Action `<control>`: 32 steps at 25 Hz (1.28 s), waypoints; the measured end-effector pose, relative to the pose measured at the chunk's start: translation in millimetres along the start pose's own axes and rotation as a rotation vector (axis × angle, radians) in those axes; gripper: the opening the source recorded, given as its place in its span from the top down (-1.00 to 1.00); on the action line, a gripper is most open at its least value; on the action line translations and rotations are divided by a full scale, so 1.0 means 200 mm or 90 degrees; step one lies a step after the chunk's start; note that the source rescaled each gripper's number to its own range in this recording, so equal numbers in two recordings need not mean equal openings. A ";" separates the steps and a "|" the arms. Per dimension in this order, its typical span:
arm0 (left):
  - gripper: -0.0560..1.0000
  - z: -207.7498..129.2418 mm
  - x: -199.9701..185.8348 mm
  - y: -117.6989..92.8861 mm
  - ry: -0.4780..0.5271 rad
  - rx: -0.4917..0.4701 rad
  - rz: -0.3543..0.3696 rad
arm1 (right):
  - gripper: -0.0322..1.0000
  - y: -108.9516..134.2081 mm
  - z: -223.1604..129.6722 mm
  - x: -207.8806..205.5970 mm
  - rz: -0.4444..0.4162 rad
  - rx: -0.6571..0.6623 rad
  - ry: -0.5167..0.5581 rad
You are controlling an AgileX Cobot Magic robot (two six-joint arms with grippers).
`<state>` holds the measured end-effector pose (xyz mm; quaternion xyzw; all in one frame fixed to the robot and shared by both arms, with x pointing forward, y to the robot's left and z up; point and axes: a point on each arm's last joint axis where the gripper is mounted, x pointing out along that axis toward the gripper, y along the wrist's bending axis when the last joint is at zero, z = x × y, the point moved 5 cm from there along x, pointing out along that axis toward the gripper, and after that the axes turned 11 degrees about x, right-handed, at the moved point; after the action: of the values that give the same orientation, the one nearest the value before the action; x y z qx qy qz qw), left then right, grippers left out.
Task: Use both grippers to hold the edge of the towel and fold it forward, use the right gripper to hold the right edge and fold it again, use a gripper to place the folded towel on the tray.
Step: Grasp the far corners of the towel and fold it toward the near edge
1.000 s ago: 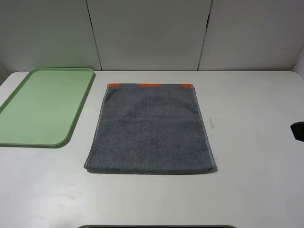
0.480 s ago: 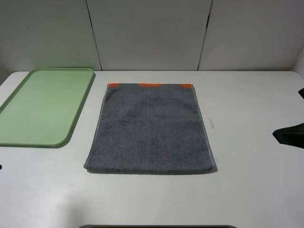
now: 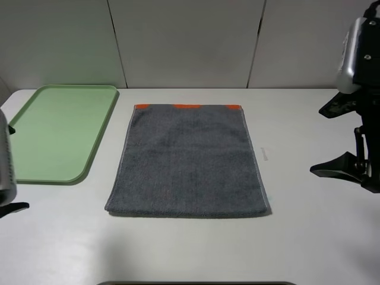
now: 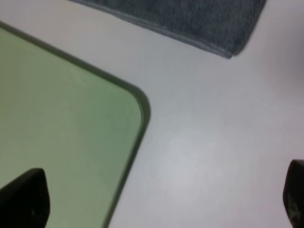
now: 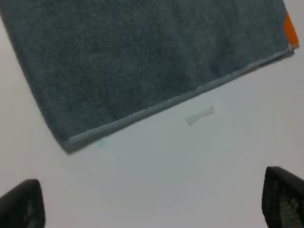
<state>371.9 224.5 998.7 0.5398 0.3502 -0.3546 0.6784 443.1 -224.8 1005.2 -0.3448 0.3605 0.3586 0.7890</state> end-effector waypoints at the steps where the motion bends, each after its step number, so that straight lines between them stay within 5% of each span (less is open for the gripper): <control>1: -0.99 0.00 0.01 0.00 0.006 0.003 -0.005 | -1.00 0.00 0.00 0.02 0.004 -0.007 0.005; 15: -0.99 0.16 0.27 0.00 0.028 0.083 -0.056 | -1.00 -0.03 -0.06 0.29 0.073 0.005 0.069; 24: -0.98 0.29 0.53 0.01 0.022 0.189 -0.056 | -1.00 -0.05 -0.04 0.32 0.062 0.012 0.058; 32: -0.97 0.35 0.77 -0.08 0.010 0.247 -0.100 | -1.00 -0.05 -0.03 0.32 0.064 0.020 0.053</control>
<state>442.3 136.3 870.2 0.6343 0.3217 -0.4630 0.5290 479.6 -214.6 951.8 -0.3286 0.4155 0.3770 0.7597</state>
